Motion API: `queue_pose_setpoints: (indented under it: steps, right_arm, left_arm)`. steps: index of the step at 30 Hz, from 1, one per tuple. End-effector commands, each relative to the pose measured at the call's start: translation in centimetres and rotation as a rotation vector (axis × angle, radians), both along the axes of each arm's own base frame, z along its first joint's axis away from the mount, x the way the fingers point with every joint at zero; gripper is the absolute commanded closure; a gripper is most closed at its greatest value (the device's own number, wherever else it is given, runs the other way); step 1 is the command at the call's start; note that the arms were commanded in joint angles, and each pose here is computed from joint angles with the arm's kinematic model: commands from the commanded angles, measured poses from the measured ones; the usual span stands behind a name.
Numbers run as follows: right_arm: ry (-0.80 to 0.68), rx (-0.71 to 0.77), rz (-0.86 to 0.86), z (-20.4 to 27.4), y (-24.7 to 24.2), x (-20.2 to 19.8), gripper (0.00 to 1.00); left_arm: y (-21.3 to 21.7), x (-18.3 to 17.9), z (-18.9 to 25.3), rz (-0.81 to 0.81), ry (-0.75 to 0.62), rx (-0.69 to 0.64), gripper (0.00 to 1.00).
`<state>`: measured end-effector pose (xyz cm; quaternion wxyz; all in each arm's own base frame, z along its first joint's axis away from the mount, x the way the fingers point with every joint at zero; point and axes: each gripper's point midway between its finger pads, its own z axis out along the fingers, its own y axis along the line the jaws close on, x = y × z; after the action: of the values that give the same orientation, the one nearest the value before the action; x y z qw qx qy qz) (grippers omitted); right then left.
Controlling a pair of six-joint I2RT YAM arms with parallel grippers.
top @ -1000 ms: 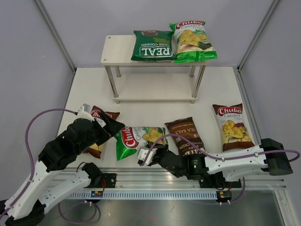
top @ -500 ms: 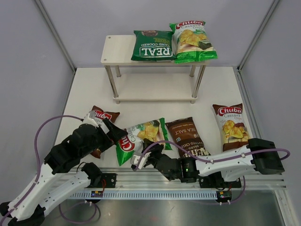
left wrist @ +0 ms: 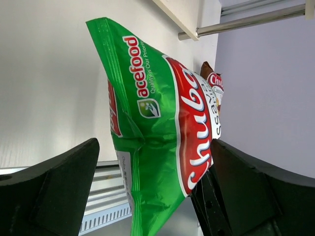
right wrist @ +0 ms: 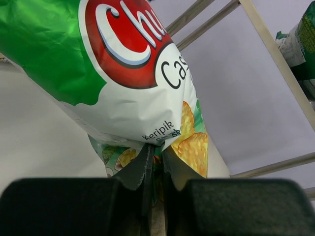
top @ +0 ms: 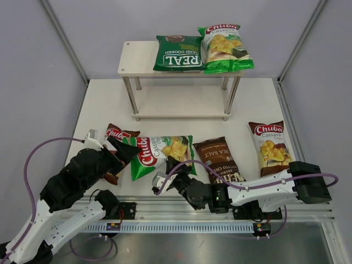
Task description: Place and organize the chips bags onto the shelf
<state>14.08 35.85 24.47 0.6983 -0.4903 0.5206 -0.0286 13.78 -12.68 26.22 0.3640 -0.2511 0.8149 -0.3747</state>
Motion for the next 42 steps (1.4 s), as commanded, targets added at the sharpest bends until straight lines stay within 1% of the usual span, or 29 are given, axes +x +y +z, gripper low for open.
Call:
queue_pose_setpoints:
  steps: [1,2,5,7,10,12,14,15,16,18,19,20,21,22,24,25,27,30,31,32,33,34,35,36,37,38,39,42]
  right_arm:
    - [0.007,0.202,0.018,5.4,0.6,-0.5,1.00]
    - [0.008,0.208,0.015,5.6,0.8,-0.4,1.00]
    - [0.006,0.244,0.036,6.4,1.2,-0.7,1.00]
    - [0.014,0.262,0.081,6.7,1.7,-1.4,1.00]
    - [0.026,0.272,0.139,6.8,2.5,-2.2,1.00]
    - [0.031,0.284,0.160,6.7,2.9,-2.4,1.00]
    - [0.031,0.311,0.176,7.0,2.9,-2.6,1.00]
    - [0.030,0.319,0.178,7.2,2.9,-2.6,1.00]
    - [0.030,0.320,0.176,7.2,2.7,-2.6,1.00]
    - [0.030,0.318,0.168,7.2,2.4,-2.5,1.00]
    - [0.031,0.315,0.155,7.0,2.1,-2.3,1.00]
    - [0.031,0.323,0.147,7.1,1.8,-2.2,0.96]
    - [0.031,0.326,0.142,7.0,1.7,-2.1,0.91]
    - [0.033,0.327,0.128,6.8,1.4,-2.0,0.84]
    - [0.042,0.349,0.128,7.0,0.9,-2.0,0.80]
    - [0.048,0.353,0.129,6.9,0.8,-2.0,0.69]
    - [0.050,0.352,0.123,6.8,0.5,-1.9,0.55]
    - [0.074,0.346,0.083,6.4,-0.2,-1.5,0.40]
    - [0.083,0.346,0.071,6.2,-0.5,-1.4,0.34]
    - [0.105,0.354,0.066,6.1,-0.9,-1.4,0.14]
    - [0.120,0.360,0.060,6.0,-1.1,-1.4,0.03]
    - [0.156,0.401,0.056,6.3,-1.6,-1.3,0.01]
    - [0.172,0.383,0.054,5.9,-1.9,-1.4,0.01]
    - [0.188,0.394,0.053,5.9,-2.1,-1.4,0.01]
    - [0.220,0.439,0.045,6.4,-2.6,-1.4,0.01]
    - [0.237,0.427,0.033,6.0,-2.9,-1.4,0.01]
    - [0.272,0.477,-0.006,6.4,-3.4,-1.0,0.01]
    - [0.308,0.478,-0.089,5.7,-4.4,-0.5,0.00]
  left_arm:
    - [-1.5,0.5,1.2,-0.033,-0.059,-0.087,0.01]
    - [-1.8,0.7,1.6,-0.040,-0.076,-0.110,0.01]
    - [-2.0,1.0,1.1,-0.026,-0.054,-0.113,0.01]
    - [-2.4,1.2,0.6,-0.027,-0.038,-0.116,0.01]
    - [-2.9,1.6,0.4,-0.029,-0.051,-0.143,0.01]
    - [-3.7,1.9,1.3,-0.044,-0.081,-0.199,0.01]
    - [-4.3,2.0,1.7,-0.064,-0.097,-0.235,0.01]
    - [-4.4,2.1,1.7,-0.063,-0.097,-0.238,0.02]
    - [-4.3,2.0,1.9,-0.065,-0.105,-0.234,0.15]
    - [-3.8,2.0,2.0,-0.047,-0.113,-0.229,0.33]
    - [-3.6,2.0,2.2,-0.042,-0.125,-0.228,0.50]
    - [-3.2,2.0,2.3,-0.027,-0.138,-0.232,0.57]
    - [-3.0,2.0,2.2,-0.021,-0.145,-0.232,0.64]
    - [-2.8,2.0,2.3,-0.016,-0.159,-0.229,0.78]
    - [-2.4,2.0,2.8,-0.010,-0.199,-0.242,0.85]
    - [-2.4,2.0,3.2,-0.009,-0.222,-0.247,0.88]
    - [-1.6,2.2,3.4,0.023,-0.240,-0.237,0.89]
    - [-0.3,2.4,4.3,0.069,-0.289,-0.208,0.90]
    - [0.2,2.4,4.9,0.075,-0.325,-0.185,0.91]
    - [1.0,2.6,5.3,0.109,-0.346,-0.172,0.92]
    - [1.6,2.7,5.6,0.133,-0.358,-0.158,0.92]
    - [2.6,2.4,6.2,0.154,-0.381,-0.140,0.93]
    - [3.7,2.7,6.5,0.208,-0.396,-0.120,0.94]
    - [4.5,2.6,6.9,0.234,-0.406,-0.113,0.94]
    - [5.3,2.5,7.2,0.256,-0.420,-0.092,0.94]
    - [6.6,2.4,8.5,0.311,-0.444,-0.091,0.94]
    - [7.3,2.4,8.7,0.335,-0.449,-0.073,0.94]
    - [9.5,2.5,11.0,0.439,-0.473,-0.059,0.95]
